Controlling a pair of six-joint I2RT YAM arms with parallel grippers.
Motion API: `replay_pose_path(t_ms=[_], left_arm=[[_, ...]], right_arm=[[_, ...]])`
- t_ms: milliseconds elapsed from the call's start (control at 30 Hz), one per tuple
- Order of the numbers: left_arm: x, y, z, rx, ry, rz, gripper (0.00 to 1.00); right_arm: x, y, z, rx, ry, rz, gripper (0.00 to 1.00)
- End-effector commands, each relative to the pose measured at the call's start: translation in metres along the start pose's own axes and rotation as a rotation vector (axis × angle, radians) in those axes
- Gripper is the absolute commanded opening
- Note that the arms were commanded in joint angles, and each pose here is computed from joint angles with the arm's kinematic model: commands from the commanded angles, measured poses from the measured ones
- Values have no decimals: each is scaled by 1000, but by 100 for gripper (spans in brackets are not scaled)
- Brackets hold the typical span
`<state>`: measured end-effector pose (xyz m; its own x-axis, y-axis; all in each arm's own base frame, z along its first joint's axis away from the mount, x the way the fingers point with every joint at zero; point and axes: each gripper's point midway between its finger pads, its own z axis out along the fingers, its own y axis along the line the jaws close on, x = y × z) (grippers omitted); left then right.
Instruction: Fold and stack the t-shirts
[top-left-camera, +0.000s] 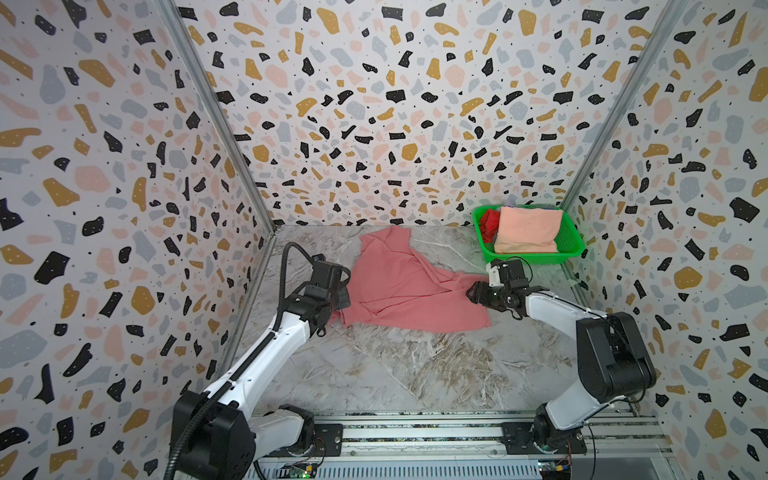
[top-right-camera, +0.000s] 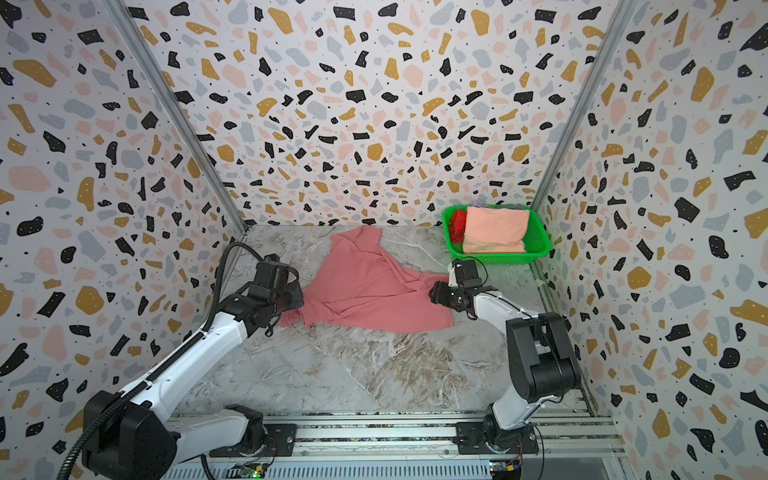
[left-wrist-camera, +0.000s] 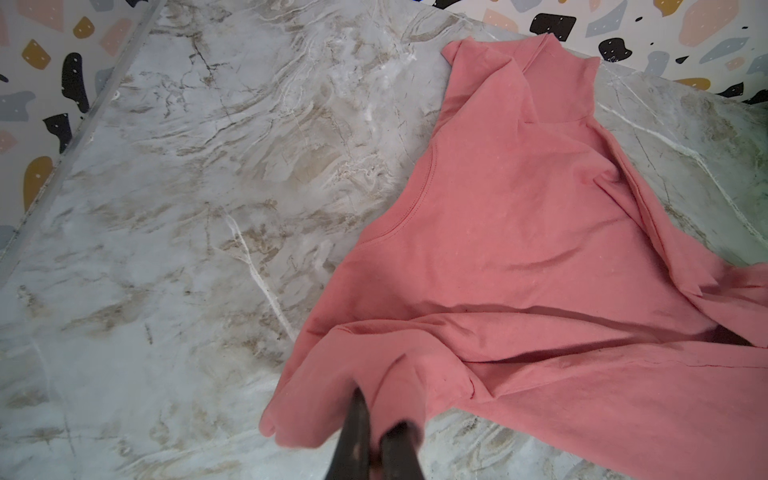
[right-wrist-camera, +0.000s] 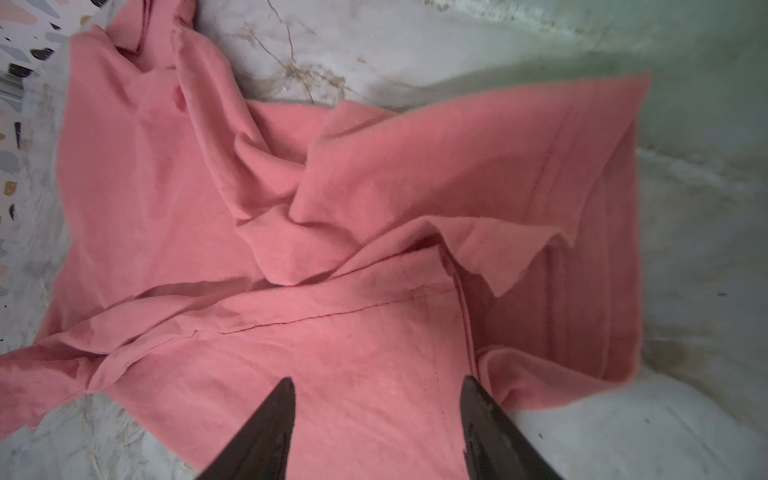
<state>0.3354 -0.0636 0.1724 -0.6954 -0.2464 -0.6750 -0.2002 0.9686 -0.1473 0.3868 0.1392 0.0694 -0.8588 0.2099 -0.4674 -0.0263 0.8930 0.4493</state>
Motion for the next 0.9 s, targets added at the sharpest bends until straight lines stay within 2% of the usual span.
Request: replay_pose_path(t_ms=[0, 400, 567, 867], left_arm=[[-17, -5, -7, 23, -50, -6, 0], [-16, 1, -11, 4, -62, -12, 0], [-17, 1, -11, -1, -63, -15, 0], [-16, 1, -8, -5, -62, -28, 0]], right_arm=[[-23, 10, 4, -14, -51, -47, 63], [-53, 1, 21, 65, -118, -197, 64], [-45, 6, 35, 12, -74, -205, 59], [-26, 18, 22, -88, -75, -271, 62]])
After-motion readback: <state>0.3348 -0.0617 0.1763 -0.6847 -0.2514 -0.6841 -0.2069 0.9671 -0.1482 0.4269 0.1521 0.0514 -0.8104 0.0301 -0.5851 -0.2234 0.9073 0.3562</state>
